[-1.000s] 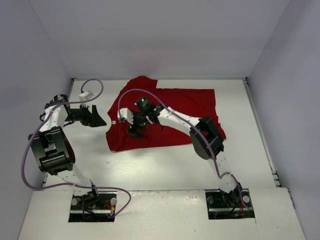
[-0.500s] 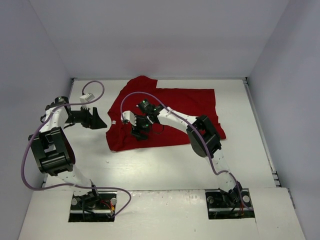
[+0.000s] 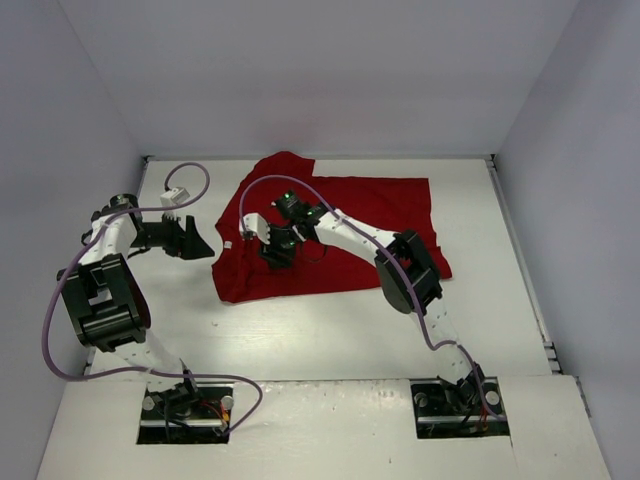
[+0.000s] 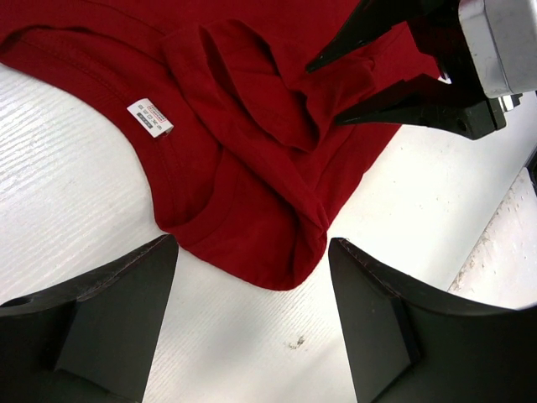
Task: Fold and stack the t-shirts
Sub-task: Fold the flattened tshirt in 1/3 of the way
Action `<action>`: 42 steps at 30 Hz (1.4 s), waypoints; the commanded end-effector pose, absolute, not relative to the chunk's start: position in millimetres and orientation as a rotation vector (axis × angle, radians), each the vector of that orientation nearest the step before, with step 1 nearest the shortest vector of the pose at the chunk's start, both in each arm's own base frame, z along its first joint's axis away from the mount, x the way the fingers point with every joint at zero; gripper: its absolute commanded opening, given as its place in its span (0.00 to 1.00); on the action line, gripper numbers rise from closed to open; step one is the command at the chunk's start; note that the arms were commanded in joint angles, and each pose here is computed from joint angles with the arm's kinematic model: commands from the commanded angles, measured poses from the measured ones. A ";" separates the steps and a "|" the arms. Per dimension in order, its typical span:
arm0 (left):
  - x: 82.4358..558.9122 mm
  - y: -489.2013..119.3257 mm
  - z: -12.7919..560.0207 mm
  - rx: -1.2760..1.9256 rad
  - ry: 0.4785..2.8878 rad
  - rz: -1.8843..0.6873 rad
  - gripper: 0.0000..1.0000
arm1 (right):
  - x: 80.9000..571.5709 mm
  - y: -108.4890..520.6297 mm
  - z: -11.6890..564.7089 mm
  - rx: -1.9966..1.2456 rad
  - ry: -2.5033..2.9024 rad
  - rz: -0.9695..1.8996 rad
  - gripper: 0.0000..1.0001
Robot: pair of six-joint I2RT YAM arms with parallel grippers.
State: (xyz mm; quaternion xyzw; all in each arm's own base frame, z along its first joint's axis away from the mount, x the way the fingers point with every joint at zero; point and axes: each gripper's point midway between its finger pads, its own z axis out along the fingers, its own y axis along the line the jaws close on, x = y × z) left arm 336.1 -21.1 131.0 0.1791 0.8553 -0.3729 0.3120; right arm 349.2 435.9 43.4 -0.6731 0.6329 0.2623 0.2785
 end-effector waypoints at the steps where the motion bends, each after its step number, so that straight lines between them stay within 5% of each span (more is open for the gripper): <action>1: 341.7 -25.2 152.7 0.532 2.165 -0.969 0.70 | 356.5 444.6 58.3 -1.788 1.655 0.735 0.48; 7: 341.6 -24.6 152.1 0.525 2.170 -0.969 0.70 | 360.0 443.9 47.2 -1.800 1.666 0.717 0.45; 15: 340.0 -24.4 154.8 0.532 2.167 -0.954 0.70 | 357.2 443.8 58.5 -1.793 1.654 0.721 0.00; 26: 341.5 -24.4 164.8 0.542 2.149 -0.932 0.70 | 364.7 434.7 130.0 -1.678 1.603 0.747 0.00; 42: 372.6 -57.3 173.4 0.731 2.118 -0.893 0.70 | 388.9 433.5 82.2 -1.647 1.705 0.794 0.00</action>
